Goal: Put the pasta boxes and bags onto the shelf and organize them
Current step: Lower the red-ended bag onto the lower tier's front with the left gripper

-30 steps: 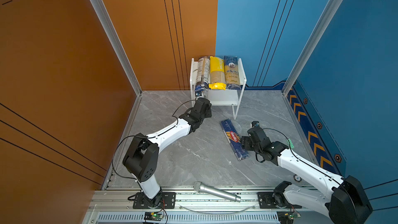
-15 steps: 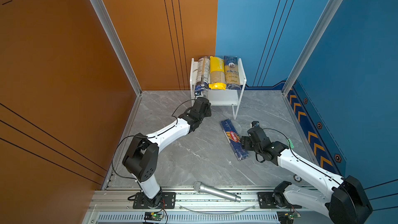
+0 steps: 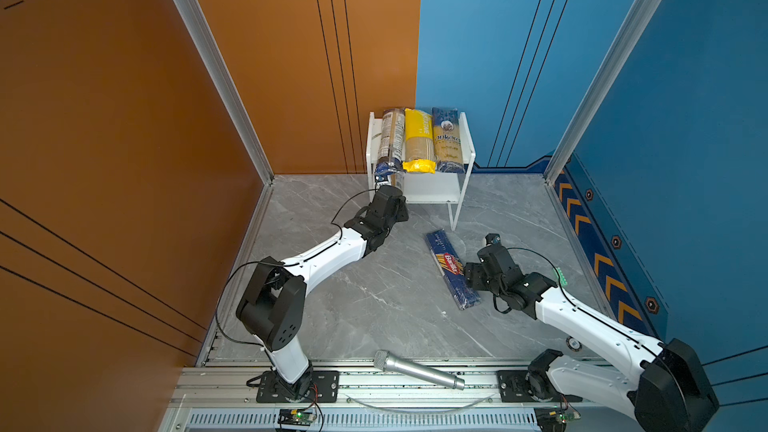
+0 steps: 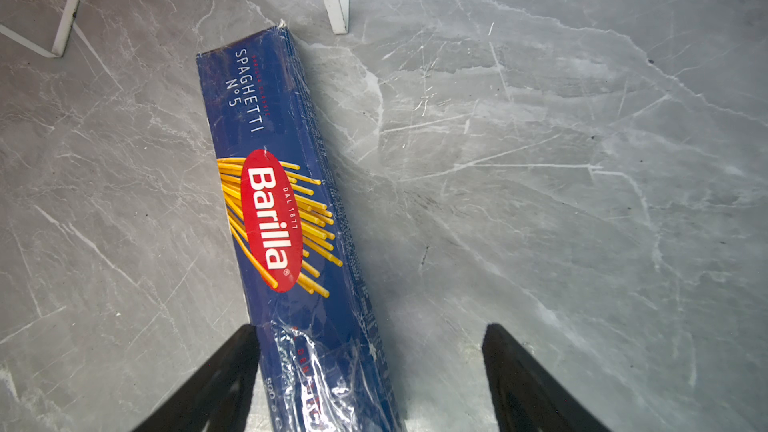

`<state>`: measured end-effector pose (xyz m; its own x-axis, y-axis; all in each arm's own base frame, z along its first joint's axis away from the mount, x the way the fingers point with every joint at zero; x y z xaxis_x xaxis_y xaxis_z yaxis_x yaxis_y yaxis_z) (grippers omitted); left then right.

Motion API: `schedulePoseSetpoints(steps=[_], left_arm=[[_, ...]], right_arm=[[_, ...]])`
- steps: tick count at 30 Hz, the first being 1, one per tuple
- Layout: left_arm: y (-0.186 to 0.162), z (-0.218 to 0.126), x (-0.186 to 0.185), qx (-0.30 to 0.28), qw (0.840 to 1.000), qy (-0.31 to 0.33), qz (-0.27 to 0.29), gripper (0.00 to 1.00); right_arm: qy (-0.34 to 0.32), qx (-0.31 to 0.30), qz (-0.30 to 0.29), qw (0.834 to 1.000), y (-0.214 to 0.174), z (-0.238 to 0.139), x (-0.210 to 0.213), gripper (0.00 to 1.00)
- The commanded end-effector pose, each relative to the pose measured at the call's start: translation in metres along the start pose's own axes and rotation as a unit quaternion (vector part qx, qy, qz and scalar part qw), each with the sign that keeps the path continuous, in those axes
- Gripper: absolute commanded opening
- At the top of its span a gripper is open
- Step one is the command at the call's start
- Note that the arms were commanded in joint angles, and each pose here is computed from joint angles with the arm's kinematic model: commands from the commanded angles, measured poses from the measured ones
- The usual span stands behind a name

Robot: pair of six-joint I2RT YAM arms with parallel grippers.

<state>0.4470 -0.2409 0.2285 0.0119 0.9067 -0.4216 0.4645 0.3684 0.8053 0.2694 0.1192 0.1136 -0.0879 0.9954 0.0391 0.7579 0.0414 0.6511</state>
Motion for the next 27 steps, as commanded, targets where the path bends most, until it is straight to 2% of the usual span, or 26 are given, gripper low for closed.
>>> schedulePoseSetpoints(steps=[1, 10, 14, 27], left_arm=[[0.036, -0.01, -0.013, -0.052, 0.998, -0.031, -0.025, 0.37], [0.034, -0.012, -0.01, -0.051, 0.998, -0.031, -0.025, 0.38], [0.032, -0.014, -0.008, -0.052, 0.998, -0.032, -0.023, 0.46], [0.027, -0.02, -0.003, -0.049, 0.998, -0.032, -0.013, 0.57]], right_arm=[[0.005, -0.012, 0.003, 1.0, 0.011, -0.007, 0.001, 0.83], [0.006, -0.013, 0.003, 1.0, 0.011, -0.008, 0.001, 0.84], [0.005, -0.012, 0.004, 1.0, 0.011, -0.007, 0.001, 0.85], [0.008, -0.006, -0.001, 1.0, 0.012, -0.005, 0.003, 0.86]])
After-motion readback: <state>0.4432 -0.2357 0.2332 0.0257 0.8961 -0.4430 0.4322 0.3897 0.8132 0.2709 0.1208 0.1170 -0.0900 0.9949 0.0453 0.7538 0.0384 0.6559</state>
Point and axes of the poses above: each gripper's point midway between its finger pads, its own z axis out along the fingers, its own x axis along the line the jaws close on, y = z × x, the point moved 1 cm from there along -z, back along the fingers, and after that the axes turned 7 degrees about -z, right-handed, at the moved point
